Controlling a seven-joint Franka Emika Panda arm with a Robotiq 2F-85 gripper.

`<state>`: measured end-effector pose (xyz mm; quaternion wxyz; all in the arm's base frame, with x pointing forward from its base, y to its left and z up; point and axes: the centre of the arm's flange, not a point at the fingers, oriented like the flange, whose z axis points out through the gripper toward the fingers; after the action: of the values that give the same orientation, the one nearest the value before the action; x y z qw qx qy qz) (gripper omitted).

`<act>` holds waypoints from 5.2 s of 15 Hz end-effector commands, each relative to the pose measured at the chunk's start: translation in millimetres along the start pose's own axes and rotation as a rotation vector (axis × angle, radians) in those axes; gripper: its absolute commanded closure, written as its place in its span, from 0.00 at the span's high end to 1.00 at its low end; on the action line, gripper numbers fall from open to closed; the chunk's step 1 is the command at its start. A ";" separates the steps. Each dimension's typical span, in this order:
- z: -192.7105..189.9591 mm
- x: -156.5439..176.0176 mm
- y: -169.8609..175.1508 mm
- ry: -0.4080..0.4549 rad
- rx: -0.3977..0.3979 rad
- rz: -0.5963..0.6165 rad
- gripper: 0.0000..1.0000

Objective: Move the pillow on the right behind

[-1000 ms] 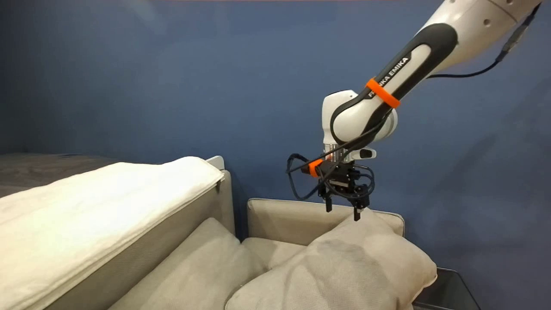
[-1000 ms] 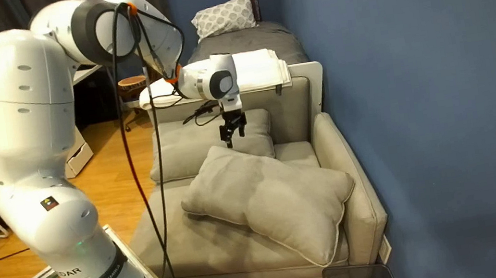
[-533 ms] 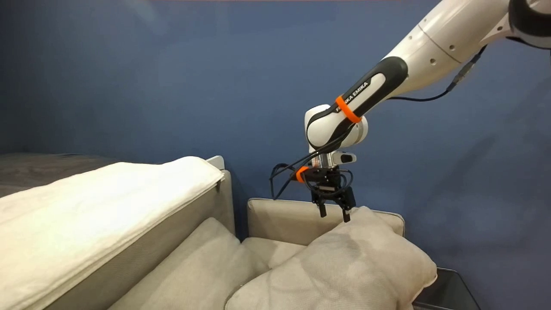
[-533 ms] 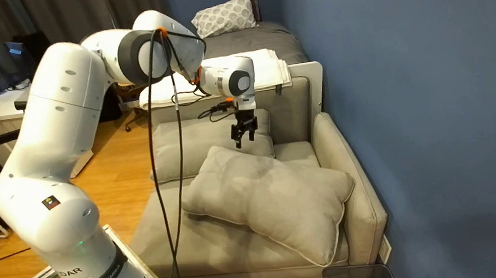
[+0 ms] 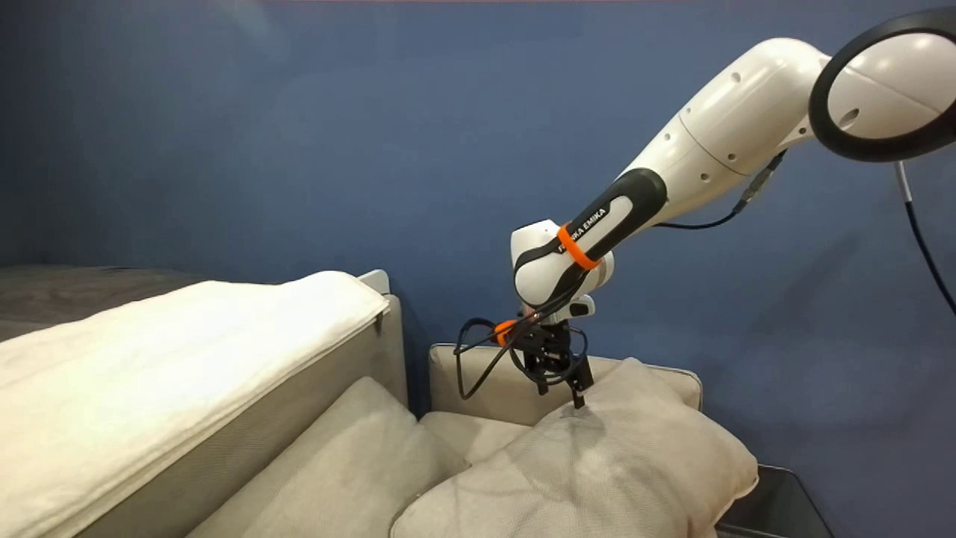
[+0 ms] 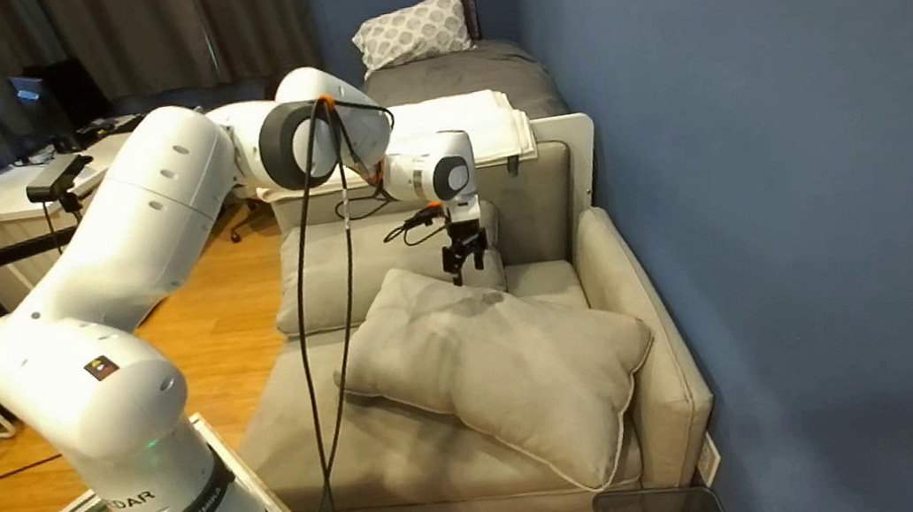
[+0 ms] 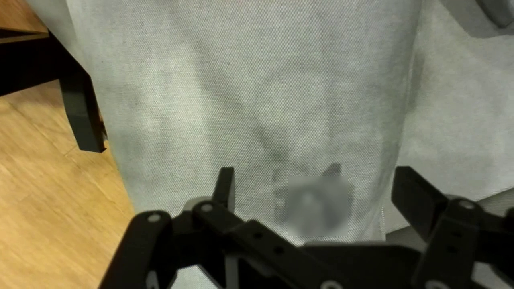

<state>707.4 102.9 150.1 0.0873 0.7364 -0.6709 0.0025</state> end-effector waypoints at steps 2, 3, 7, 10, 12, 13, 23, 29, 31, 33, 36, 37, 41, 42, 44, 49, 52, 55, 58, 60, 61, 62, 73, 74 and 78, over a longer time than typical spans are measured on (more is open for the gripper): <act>-3.2 0.9 -2.1 0.001 0.008 0.001 1.00; -0.1 2.3 -8.1 0.001 0.016 0.016 1.00; 29.4 16.9 -37.8 0.023 0.035 0.052 1.00; 54.3 22.6 -51.5 0.018 0.043 0.047 1.00; 69.4 22.5 -57.6 0.010 0.040 0.045 1.00; 76.9 22.5 -61.9 0.005 0.041 0.039 1.00; 114.9 27.6 -66.2 -0.072 -0.143 0.042 0.98; 112.3 34.1 -68.1 -0.085 -0.183 0.074 0.46; 108.3 35.5 -70.9 -0.079 -0.167 0.084 0.33; 102.5 36.2 -73.7 -0.074 -0.149 0.091 0.20; 98.5 37.2 -75.8 -0.072 -0.136 0.100 0.02; 97.3 37.8 -76.3 -0.070 -0.132 0.103 0.00; 87.3 41.2 -75.7 -0.068 -0.106 0.126 0.02; 78.4 43.1 -75.0 -0.069 -0.087 0.138 0.01; 57.0 47.5 -73.0 -0.068 -0.045 0.163 0.01; 21.8 56.3 -61.0 -0.053 0.015 0.244 0.01; 12.4 62.3 -54.9 -0.057 0.046 0.289 0.01; -1.1 67.7 -47.2 -0.068 0.098 0.334 0.01; -15.4 70.2 -32.9 -0.053 0.122 0.363 0.01; -20.8 71.9 -27.5 -0.042 0.145 0.383 0.01; -23.0 73.6 -25.8 -0.043 0.160 0.395 0.01; -25.8 75.6 -24.7 -0.043 0.179 0.408 0.01; -62.3 97.5 4.0 0.018 0.395 0.567 0.01; -67.9 101.2 8.3 0.026 0.414 0.583 0.01; -93.8 121.1 26.6 0.076 0.464 0.648 0.01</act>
<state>733.1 6.4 193.3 -0.0446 0.5137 -0.8420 0.1586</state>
